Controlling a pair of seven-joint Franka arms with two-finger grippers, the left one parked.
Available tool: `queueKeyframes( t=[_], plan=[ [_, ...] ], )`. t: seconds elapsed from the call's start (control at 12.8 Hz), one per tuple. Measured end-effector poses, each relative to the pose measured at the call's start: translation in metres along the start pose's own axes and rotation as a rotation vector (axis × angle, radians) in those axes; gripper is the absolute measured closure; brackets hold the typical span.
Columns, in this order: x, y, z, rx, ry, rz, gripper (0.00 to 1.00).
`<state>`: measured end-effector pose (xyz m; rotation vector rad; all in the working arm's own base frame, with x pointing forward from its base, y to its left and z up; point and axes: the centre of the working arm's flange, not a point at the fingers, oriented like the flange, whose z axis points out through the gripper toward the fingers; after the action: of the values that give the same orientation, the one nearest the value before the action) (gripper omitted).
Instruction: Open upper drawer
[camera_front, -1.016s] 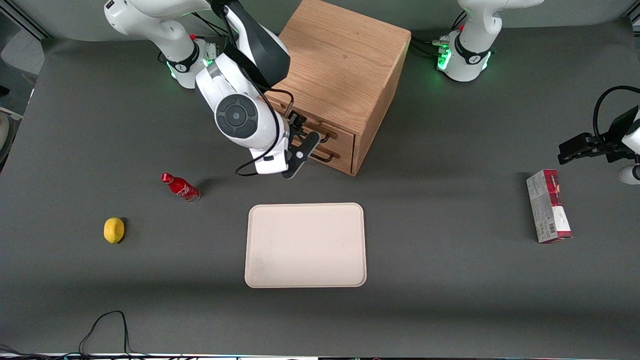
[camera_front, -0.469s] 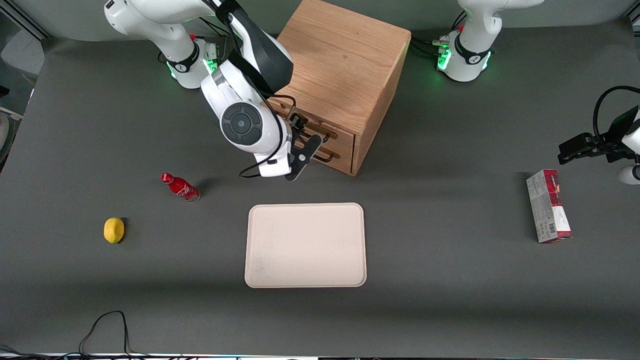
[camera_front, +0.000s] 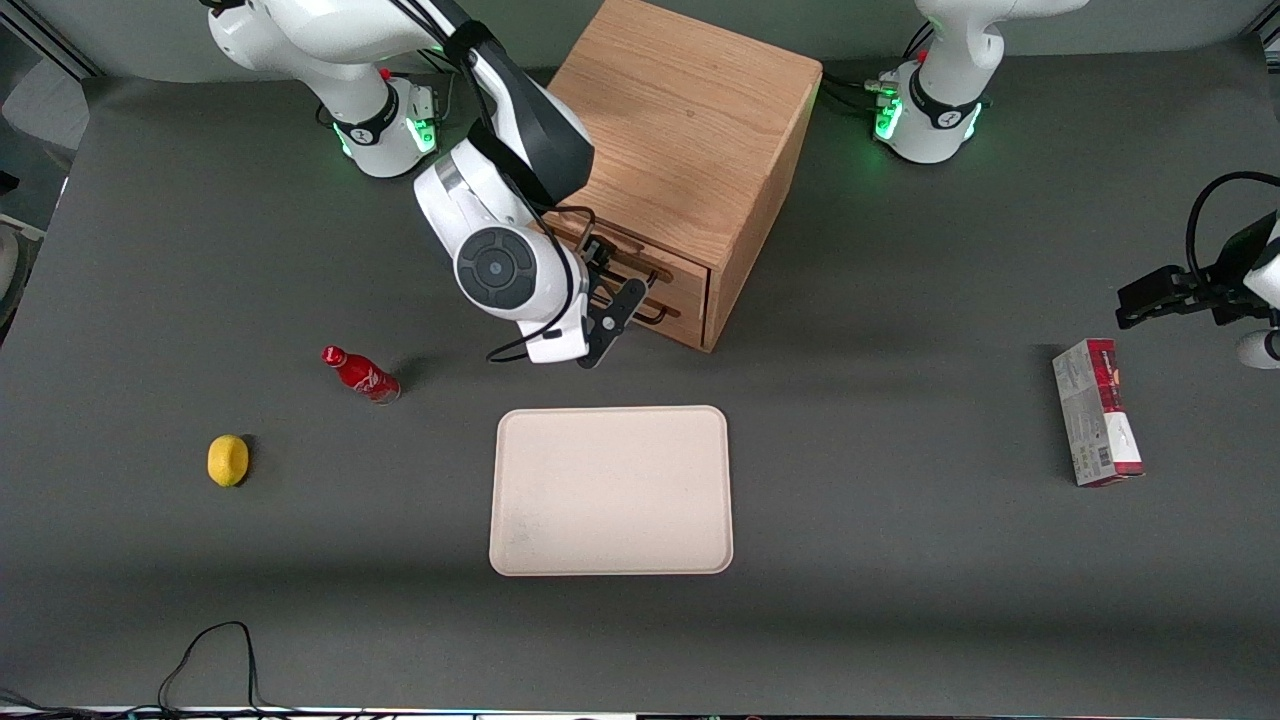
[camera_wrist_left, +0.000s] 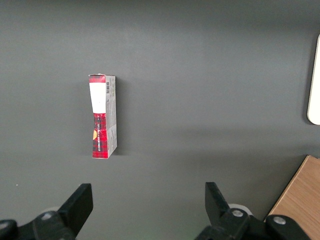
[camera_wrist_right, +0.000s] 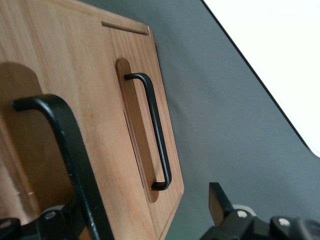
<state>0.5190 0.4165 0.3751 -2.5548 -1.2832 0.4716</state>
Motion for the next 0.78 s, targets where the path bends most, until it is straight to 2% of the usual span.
queueKeyframes(
  t=[0.16,0.78],
  plan=[
    [0.000,0.012,0.006,0.004,-0.007,-0.038,0.00],
    [0.001,0.025,-0.004,0.000,0.017,-0.043,0.00]
  ],
)
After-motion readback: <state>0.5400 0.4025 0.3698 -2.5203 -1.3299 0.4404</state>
